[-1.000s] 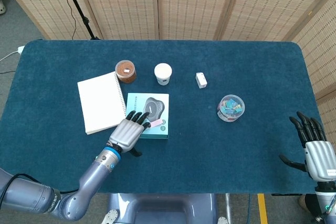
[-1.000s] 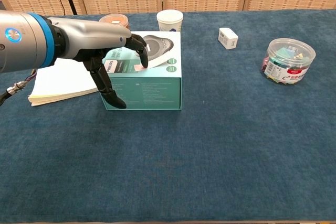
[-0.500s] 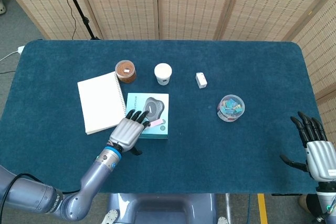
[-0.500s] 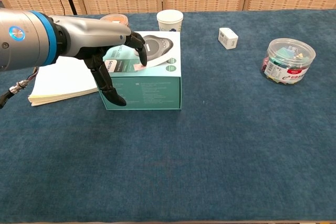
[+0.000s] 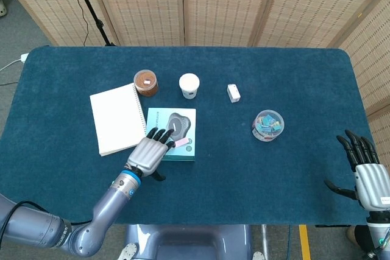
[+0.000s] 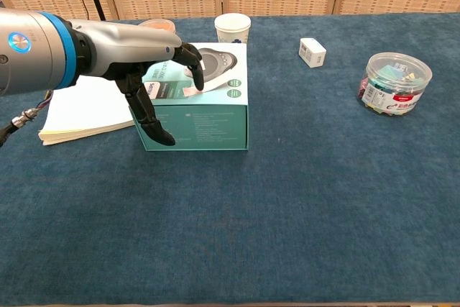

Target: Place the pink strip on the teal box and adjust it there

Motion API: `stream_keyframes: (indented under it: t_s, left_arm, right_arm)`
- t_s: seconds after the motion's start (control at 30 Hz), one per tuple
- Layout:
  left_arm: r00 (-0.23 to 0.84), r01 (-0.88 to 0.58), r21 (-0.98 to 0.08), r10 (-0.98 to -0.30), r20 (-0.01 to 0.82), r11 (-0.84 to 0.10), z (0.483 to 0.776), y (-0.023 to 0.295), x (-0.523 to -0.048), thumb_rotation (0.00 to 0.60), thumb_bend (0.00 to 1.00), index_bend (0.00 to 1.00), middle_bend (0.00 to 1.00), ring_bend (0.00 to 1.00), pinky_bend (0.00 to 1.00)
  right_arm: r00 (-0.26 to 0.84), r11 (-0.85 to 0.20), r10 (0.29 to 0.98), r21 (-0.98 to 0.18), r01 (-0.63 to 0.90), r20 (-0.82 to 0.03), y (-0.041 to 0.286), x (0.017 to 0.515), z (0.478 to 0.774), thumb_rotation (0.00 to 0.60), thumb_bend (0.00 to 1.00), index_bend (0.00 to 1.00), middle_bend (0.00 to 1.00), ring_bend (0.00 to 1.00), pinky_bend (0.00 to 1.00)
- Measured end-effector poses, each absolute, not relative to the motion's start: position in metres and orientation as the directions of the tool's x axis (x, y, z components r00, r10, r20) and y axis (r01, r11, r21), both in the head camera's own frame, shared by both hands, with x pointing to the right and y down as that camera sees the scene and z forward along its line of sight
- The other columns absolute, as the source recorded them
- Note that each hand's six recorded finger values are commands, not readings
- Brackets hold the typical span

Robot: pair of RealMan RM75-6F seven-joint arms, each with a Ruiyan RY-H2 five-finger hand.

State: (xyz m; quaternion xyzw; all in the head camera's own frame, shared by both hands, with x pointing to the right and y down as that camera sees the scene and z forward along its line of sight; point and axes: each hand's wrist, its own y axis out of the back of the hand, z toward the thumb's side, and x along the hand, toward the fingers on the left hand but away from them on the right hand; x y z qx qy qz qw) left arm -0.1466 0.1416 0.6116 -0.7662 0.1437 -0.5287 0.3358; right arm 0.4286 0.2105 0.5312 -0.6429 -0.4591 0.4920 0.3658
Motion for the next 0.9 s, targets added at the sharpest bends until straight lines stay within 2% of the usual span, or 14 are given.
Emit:
stream_keyframes:
  t_s: [0.4, 0.9]
  left_arm:
    - [0.373, 0.130, -0.666, -0.586, 0.719, -0.735, 0.617, 0.134, -0.153, 0.489, 0.00, 0.27, 0.00, 0.00, 0.00]
    - [0.389, 0.135, -0.665, -0.578, 0.717, -0.734, 0.611, 0.140, -0.157, 0.489, 0.00, 0.27, 0.00, 0.00, 0.00]
  right_arm:
    - [0.098, -0.316, 0.948, -0.919, 0.235, -0.301, 0.211, 0.428, 0.532, 0.600, 0.00, 0.07, 0.00, 0.00, 0.00]
    - [0.099, -0.316, 0.949, -0.919, 0.238, -0.300, 0.211, 0.427, 0.531, 0.600, 0.00, 0.07, 0.00, 0.00, 0.00]
